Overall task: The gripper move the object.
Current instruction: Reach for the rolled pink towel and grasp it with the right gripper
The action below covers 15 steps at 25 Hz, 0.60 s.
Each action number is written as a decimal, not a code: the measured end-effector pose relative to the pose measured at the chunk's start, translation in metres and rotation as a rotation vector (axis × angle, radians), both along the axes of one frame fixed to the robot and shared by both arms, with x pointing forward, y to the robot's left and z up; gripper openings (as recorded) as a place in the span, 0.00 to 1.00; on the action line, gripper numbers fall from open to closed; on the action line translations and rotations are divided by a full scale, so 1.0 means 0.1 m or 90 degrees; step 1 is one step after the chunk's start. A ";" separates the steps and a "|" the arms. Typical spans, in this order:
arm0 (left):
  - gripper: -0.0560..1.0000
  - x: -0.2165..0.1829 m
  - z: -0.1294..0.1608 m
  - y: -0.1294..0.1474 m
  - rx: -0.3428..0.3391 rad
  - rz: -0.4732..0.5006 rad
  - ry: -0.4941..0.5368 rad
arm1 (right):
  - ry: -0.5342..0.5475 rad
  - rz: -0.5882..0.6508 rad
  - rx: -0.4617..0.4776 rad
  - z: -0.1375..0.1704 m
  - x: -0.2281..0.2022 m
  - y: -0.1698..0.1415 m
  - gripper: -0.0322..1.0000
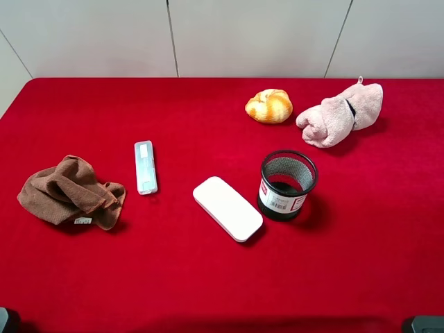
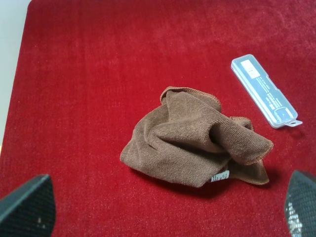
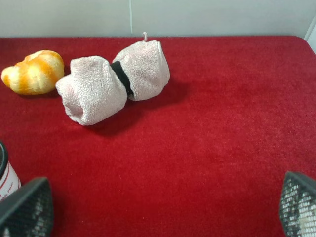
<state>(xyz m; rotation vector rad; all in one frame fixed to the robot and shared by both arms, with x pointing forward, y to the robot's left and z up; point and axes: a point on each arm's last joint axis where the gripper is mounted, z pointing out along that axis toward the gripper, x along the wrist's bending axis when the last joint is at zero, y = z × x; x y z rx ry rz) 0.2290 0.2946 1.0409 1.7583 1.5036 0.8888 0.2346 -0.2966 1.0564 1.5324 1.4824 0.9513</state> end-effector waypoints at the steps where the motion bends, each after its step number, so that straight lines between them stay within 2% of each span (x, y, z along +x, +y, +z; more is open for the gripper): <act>1: 0.92 0.00 0.00 0.00 0.000 0.000 0.000 | 0.000 0.000 0.000 0.00 0.00 0.00 0.70; 15: 0.92 0.00 0.00 0.00 0.000 0.000 0.000 | -0.001 0.000 0.000 0.00 0.00 0.00 0.70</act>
